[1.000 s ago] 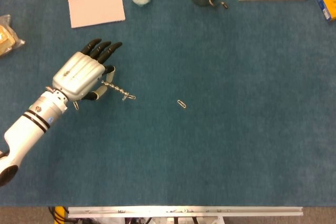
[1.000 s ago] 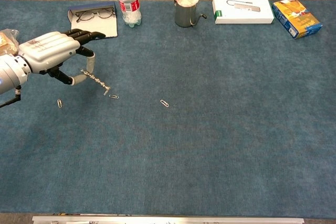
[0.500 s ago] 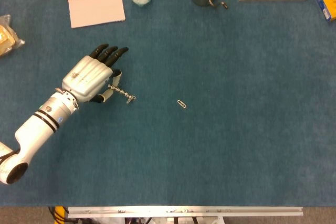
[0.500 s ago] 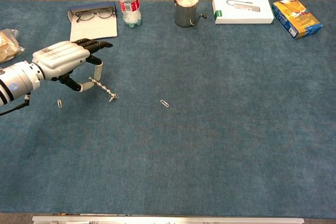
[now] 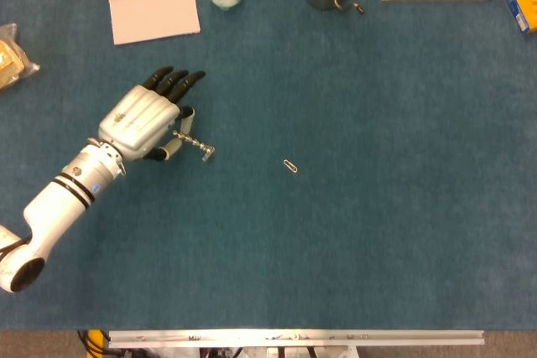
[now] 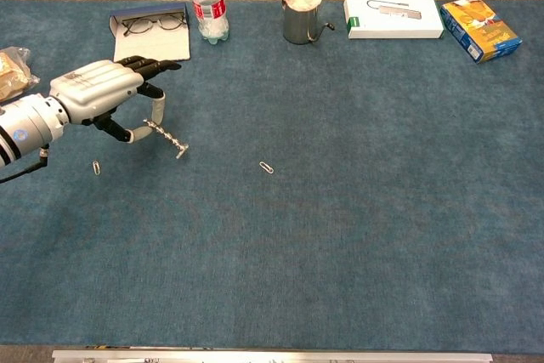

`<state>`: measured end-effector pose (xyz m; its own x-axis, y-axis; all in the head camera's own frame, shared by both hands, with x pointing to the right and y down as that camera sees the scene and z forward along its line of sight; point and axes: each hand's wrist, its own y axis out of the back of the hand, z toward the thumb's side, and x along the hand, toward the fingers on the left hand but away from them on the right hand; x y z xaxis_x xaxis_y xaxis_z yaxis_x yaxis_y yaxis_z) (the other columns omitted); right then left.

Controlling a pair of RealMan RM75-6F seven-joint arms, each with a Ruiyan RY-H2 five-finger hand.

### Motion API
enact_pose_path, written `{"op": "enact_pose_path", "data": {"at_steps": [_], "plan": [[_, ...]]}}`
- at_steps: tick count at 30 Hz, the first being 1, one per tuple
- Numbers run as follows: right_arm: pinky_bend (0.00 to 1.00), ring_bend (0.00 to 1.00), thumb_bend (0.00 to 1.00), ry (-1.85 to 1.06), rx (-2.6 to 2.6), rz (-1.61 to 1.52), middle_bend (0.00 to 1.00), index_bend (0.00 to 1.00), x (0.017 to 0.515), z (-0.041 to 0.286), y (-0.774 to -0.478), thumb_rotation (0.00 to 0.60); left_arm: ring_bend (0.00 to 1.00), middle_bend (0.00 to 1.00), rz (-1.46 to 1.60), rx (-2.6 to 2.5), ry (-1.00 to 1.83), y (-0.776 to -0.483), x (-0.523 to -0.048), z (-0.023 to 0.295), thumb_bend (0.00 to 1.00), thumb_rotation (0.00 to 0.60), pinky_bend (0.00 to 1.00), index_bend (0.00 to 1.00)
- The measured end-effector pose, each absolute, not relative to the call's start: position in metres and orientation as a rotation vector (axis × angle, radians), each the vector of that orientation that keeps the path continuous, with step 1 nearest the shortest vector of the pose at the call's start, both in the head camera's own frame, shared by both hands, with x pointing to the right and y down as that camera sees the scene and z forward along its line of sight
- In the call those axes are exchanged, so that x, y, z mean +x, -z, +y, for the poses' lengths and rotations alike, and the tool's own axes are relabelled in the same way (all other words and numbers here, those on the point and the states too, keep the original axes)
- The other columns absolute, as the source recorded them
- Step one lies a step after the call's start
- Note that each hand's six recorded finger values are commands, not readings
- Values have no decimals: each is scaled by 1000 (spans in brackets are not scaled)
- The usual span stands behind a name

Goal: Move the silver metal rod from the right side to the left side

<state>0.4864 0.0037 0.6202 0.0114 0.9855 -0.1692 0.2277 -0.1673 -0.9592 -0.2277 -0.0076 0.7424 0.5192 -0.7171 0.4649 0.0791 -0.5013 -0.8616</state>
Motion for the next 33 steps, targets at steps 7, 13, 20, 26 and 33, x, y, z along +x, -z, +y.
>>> {"op": "enact_pose_path", "data": {"at_steps": [7, 13, 20, 26, 33], "plan": [[0, 0, 0, -1218, -1504, -1303, 7, 91, 487, 4, -618, 600, 0, 0, 606, -1782, 1162, -727, -268, -18, 375, 600, 0, 577], [0, 0, 0, -1211, -1515, -1300, 6, 90, 485, 4, -619, 600, 0, 0, 687, -1719, 1284, -720, -321, -20, 375, 600, 0, 577], [0, 0, 0, -1208, -1516, -1301, 7, 90, 486, 5, -619, 600, 0, 0, 752, -1639, 1405, -716, -367, -23, 314, 600, 0, 76], [0, 0, 0, -1208, -1508, -1313, 7, 90, 490, 8, -616, 600, 0, 0, 834, -1590, 1440, -700, -391, -24, 175, 600, 0, 0], [0, 0, 0, -1200, -1501, -1331, 6, 90, 496, 14, -611, 600, 0, 0, 963, -1559, 1412, -679, -402, -15, 175, 600, 75, 121]]}}
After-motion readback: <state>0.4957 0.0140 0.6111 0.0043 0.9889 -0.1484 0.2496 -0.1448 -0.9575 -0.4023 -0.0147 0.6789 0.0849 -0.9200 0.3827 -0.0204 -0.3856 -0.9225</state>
